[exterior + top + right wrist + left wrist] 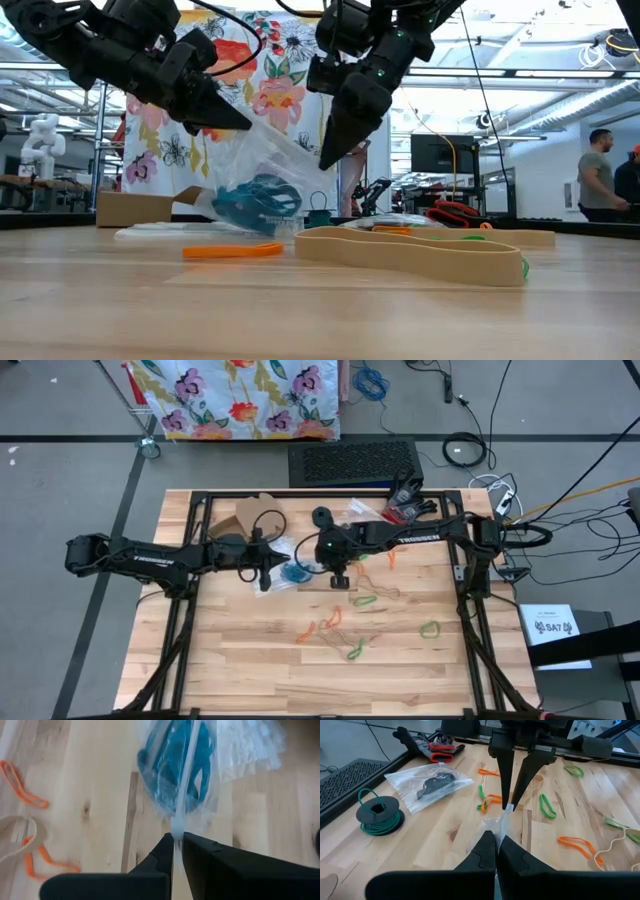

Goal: Sort rubber bands
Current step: Close the transparent zip bag

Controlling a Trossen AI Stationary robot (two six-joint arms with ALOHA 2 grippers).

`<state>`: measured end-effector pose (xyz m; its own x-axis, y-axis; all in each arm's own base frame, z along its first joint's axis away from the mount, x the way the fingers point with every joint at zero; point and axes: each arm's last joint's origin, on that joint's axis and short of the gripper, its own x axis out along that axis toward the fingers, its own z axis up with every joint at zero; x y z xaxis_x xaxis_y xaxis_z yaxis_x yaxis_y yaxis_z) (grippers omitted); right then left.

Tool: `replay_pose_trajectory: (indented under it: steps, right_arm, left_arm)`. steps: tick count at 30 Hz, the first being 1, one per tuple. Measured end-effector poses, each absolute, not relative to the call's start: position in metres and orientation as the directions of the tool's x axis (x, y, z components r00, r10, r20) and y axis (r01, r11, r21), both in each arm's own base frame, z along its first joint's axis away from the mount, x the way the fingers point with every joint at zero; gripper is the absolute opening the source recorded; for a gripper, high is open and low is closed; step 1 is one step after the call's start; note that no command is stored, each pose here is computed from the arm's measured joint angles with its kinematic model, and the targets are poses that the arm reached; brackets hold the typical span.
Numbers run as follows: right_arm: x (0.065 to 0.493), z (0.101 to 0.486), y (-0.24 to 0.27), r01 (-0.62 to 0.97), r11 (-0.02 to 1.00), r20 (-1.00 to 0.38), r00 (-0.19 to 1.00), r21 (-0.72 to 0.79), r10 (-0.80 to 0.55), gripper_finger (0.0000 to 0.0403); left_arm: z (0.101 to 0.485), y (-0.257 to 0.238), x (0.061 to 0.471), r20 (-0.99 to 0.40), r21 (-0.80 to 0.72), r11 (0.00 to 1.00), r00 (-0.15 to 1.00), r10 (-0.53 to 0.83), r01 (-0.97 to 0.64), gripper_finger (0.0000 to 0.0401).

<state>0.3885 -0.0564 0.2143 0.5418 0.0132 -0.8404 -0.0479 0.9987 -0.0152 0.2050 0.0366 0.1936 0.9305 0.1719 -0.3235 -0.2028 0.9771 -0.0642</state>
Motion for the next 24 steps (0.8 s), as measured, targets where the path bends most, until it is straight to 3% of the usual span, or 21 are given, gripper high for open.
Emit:
replay_pose_trajectory:
  steps: [6, 12, 24]
  right_arm:
    - [0.387, 0.213, -0.056, -0.048, 0.999, -0.85, 0.527, -0.012, 0.015, 0.0015]
    - [0.393, 0.218, -0.059, -0.08, 0.996, -0.804, 0.594, -0.046, 0.01, 0.003]
    - [0.405, 0.229, -0.066, -0.06, 0.994, -0.689, 0.725, -0.093, -0.021, 0.0147]
  left_arm:
    - [0.194, 0.037, 0.205, -0.325, -0.066, 0.977, 0.93, 0.172, -0.204, 0.0]
    - [0.194, 0.037, 0.205, -0.325, -0.067, 0.977, 0.93, 0.172, -0.204, 0.0]
    - [0.194, 0.036, 0.205, -0.322, -0.079, 0.981, 0.936, 0.145, -0.179, 0.0]
